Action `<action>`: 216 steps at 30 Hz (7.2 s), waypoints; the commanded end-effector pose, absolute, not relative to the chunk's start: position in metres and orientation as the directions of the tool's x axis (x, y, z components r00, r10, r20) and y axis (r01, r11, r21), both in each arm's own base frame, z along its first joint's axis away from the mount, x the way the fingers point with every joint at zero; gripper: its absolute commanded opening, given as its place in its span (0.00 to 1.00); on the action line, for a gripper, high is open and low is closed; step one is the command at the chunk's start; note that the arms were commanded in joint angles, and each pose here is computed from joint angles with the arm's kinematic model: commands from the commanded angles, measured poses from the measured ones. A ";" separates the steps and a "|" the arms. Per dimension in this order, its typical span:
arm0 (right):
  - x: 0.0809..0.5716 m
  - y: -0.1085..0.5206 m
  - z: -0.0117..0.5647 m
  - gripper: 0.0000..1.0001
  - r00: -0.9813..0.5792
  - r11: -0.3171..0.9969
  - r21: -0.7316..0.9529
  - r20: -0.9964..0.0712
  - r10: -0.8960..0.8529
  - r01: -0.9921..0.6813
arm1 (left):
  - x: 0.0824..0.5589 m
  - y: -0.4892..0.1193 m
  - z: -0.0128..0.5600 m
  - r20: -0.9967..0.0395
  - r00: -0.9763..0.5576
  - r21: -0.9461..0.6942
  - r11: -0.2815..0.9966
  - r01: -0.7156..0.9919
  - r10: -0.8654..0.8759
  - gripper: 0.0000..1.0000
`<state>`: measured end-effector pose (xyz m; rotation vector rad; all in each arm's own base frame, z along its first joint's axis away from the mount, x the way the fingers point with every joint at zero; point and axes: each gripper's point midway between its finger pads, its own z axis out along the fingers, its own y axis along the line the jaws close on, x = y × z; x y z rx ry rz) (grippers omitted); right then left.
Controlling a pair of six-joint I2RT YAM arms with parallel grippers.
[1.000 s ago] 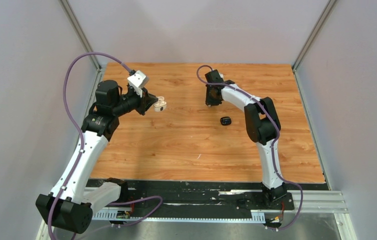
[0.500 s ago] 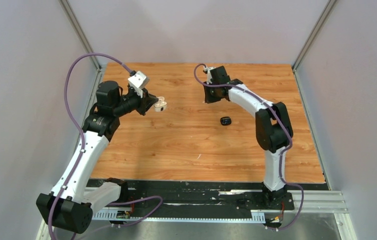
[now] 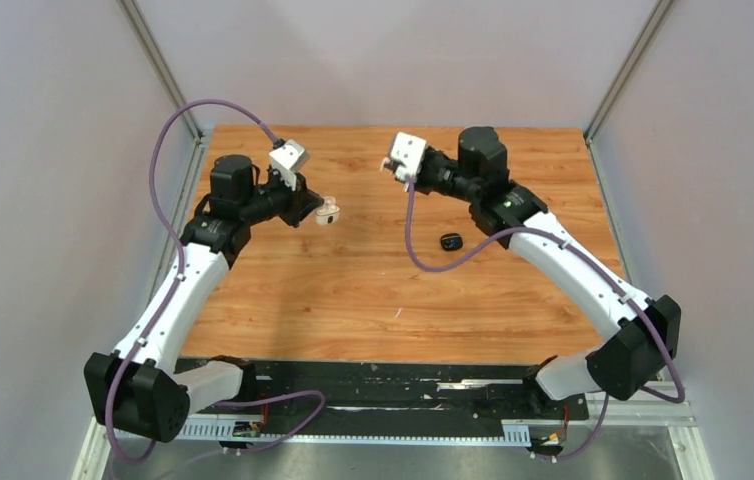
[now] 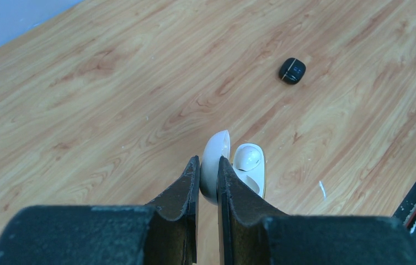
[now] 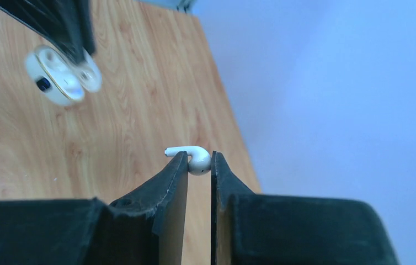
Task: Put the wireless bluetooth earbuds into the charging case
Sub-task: Pick up the earbud from the center of the board, then place the earbud in the charging case, then close the charging case.
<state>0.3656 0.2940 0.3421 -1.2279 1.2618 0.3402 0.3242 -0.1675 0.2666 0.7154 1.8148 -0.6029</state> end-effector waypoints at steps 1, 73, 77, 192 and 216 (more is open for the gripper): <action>0.343 0.329 0.373 0.00 0.723 0.197 -0.818 -0.571 -0.389 -0.540 | 0.327 -0.180 0.303 -0.968 -0.203 -0.054 0.666 0.744 0.147 0.00; 0.293 0.421 0.367 0.00 0.935 0.016 -0.975 -0.218 -0.281 -0.222 | 0.324 -0.172 0.355 -0.999 -0.053 -0.029 0.755 0.655 0.007 0.00; 0.295 0.420 0.366 0.00 0.933 0.012 -0.976 -0.212 -0.290 -0.218 | 0.324 -0.172 0.356 -0.999 -0.051 -0.030 0.754 0.656 0.004 0.00; 0.303 0.357 0.366 0.01 -0.428 -0.137 0.439 -0.898 -0.103 -0.888 | 0.314 -0.235 0.412 -0.989 0.094 0.033 0.434 0.900 -0.119 0.00; 0.318 0.354 0.369 0.00 -0.236 -0.109 0.244 -0.968 -0.081 -0.964 | 0.332 -0.236 0.387 -0.806 -0.565 -0.592 0.263 0.762 -0.179 0.84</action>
